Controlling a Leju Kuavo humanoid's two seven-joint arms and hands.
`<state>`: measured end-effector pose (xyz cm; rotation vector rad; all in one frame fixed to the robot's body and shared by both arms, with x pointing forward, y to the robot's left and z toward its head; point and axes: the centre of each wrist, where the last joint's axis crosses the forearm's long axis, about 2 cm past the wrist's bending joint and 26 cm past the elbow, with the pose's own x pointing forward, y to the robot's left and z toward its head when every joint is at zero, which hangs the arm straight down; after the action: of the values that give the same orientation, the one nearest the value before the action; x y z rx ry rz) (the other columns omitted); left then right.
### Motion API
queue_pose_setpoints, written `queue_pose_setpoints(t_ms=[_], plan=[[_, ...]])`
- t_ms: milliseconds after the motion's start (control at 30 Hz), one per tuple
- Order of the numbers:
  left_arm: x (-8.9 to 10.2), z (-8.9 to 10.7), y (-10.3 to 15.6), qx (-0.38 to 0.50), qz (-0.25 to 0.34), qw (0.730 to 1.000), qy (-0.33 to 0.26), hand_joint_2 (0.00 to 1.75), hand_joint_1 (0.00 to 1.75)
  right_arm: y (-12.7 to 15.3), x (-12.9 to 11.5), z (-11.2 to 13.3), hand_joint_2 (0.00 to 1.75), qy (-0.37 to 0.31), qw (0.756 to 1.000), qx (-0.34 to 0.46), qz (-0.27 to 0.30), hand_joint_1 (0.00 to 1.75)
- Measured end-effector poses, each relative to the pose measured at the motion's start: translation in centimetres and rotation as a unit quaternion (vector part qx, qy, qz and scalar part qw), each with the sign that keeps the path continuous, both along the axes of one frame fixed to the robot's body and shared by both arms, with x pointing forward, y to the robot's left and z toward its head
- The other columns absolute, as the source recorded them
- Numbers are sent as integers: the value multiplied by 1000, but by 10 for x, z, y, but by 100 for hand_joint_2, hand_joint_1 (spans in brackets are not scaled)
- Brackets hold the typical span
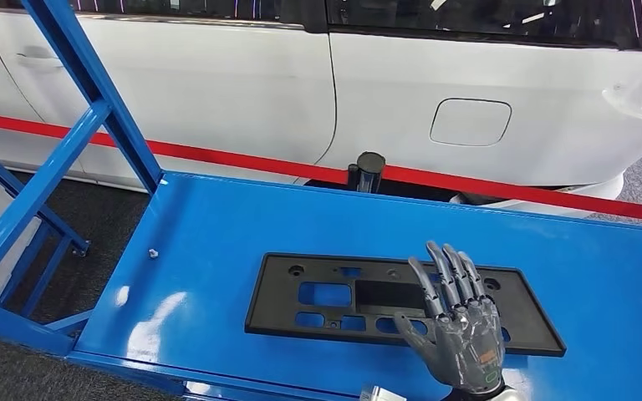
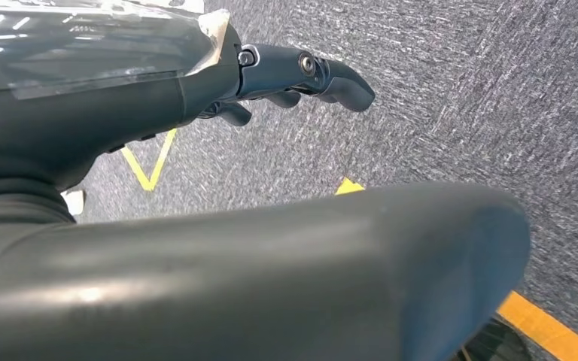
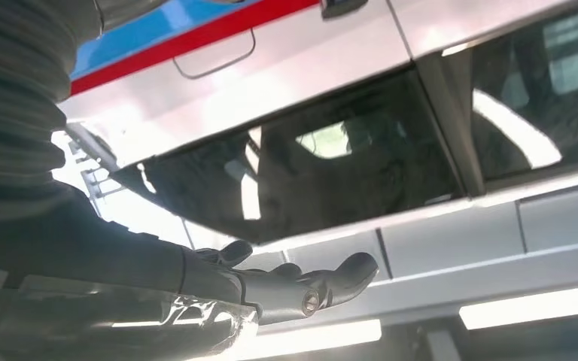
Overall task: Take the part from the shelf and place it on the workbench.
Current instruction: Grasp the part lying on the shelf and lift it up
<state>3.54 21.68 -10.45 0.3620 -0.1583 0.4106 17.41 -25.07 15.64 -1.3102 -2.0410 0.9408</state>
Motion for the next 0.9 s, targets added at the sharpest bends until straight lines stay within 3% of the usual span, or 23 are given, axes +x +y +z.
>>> queue_pose_setpoints(t_ms=[533, 900], plan=[[-1, -2, 9, -37, -7, 999, -38, 0, 0, -10, -5, 28, 175, -110, 991, -4, -79, 0], [0, -3, 11, -39, -8, 998, -42, 0, 0, -4, -7, 39, 175, -120, 988, 8, -101, 0]])
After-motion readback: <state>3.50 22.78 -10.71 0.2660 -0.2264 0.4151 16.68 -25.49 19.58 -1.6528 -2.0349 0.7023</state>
